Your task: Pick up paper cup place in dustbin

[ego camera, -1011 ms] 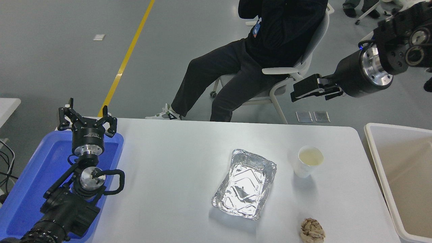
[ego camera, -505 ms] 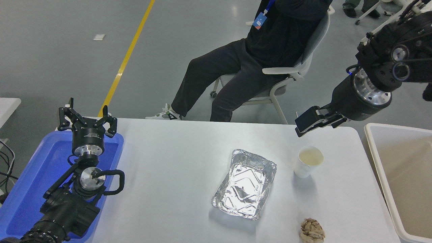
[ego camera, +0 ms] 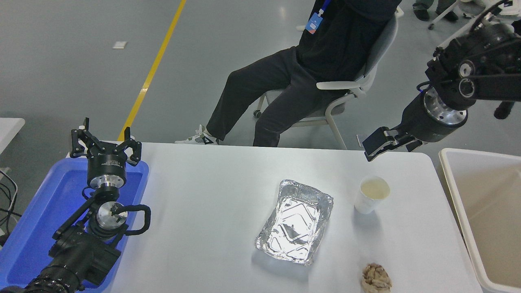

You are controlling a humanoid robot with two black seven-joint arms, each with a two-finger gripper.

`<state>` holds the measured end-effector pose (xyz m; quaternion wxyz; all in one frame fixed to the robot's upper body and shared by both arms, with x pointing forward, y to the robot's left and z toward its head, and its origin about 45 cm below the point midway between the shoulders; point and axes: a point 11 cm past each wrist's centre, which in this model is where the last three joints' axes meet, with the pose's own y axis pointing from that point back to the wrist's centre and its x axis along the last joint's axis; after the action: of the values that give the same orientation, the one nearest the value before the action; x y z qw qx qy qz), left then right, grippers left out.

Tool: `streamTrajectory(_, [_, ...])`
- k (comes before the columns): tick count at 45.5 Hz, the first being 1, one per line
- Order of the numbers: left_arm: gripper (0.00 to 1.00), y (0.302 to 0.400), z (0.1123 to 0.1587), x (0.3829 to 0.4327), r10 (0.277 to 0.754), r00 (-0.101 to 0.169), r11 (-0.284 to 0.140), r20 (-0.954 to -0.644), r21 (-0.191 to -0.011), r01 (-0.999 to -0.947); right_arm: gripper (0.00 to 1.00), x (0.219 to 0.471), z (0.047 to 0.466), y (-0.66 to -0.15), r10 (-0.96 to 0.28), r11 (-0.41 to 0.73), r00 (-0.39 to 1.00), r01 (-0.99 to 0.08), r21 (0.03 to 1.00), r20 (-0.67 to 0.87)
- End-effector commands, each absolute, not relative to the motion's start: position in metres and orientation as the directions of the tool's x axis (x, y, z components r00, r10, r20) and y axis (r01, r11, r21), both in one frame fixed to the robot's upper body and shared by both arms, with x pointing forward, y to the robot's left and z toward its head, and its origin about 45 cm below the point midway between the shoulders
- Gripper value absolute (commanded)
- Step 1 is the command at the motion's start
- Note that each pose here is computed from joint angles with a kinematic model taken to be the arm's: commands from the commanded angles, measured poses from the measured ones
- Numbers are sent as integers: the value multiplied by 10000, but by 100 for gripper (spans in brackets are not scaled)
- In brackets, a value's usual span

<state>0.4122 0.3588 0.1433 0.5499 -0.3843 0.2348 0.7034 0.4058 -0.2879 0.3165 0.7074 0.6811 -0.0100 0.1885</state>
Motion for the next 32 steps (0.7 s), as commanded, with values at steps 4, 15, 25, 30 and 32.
streamTrajectory(4, [99, 3588, 1433, 4121, 5933, -999, -2856, -7987, -928, -9538, 100, 4265, 2738, -3136, 2567, 460, 9226, -3093, 9499, 2880])
streamTrajectory(15, [99, 3587, 1432, 4121, 5933, -999, -2845, -7987, -919, -9543, 100, 4329, 2440, -3317, 2254, 593, 9247, -3274, 9430, 3069])
streamTrajectory(25, [99, 3587, 1432, 4121, 5933, -999, -2845, -7987, -919, -9543, 100, 4276, 2097, -3394, 1984, 441, 9310, -3208, 9461, 3064])
streamTrajectory(30, [99, 3587, 1432, 4121, 5933, -999, -2845, -7987, -919, -9543, 100, 4238, 1983, -3430, 2125, 497, 9282, -3224, 9453, 3054])
streamTrajectory(32, [99, 3588, 1433, 4121, 5933, -999, -2856, -7987, -928, -9538, 100, 4221, 1932, -3429, 2124, 465, 9276, -3238, 9450, 3074])
